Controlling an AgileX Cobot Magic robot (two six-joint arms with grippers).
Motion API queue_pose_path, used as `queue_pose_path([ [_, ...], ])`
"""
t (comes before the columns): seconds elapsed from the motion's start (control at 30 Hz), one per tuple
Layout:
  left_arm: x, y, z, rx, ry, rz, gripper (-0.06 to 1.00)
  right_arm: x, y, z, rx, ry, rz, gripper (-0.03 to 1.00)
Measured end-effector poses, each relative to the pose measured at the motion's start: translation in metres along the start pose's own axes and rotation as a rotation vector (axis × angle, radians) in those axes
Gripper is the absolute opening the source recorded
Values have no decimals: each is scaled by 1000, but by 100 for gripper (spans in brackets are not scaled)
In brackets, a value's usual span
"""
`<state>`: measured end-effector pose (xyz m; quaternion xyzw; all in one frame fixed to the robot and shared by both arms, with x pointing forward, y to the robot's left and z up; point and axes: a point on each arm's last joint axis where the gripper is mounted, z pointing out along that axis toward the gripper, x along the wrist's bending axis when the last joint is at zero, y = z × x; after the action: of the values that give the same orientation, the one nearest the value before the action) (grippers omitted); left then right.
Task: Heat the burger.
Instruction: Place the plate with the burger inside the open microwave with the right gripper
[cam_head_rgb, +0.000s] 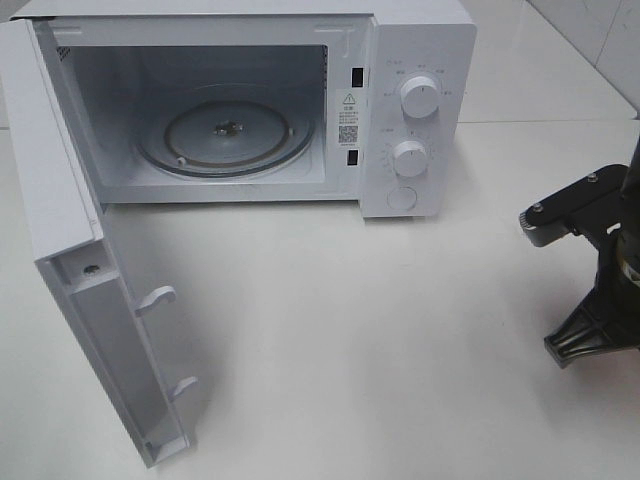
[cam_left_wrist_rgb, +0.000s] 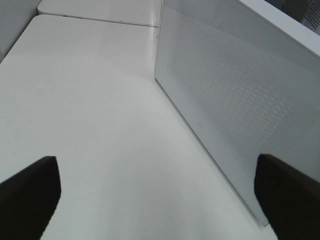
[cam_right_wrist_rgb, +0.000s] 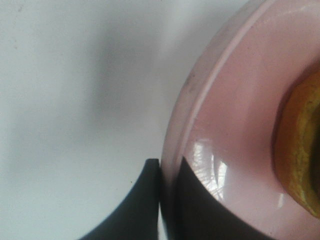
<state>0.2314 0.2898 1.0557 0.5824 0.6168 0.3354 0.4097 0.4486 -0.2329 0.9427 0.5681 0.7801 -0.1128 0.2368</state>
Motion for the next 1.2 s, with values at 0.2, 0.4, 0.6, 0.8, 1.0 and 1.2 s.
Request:
queue_pose_path([
  [0.2, 0, 0, 0, 0, 0, 0, 97, -3, -14, -2, 4, 12, 18, 3],
  [0.4, 0, 0, 0, 0, 0, 0, 97, -7, -26, -6, 7, 19, 42, 3],
  [0.6, 0, 0, 0, 0, 0, 0, 97, -7, -32, -11, 14, 19, 50, 3],
  [0.8, 0, 0, 0, 0, 0, 0, 97, 5, -34, -23, -32, 6, -33, 3],
  [1.0, 0, 0, 0, 0, 0, 0, 97, 13, -35, -28, -56, 10, -76, 3],
  [1.2, 0, 0, 0, 0, 0, 0, 97, 26, -37, -36, -100, 18, -151, 3],
])
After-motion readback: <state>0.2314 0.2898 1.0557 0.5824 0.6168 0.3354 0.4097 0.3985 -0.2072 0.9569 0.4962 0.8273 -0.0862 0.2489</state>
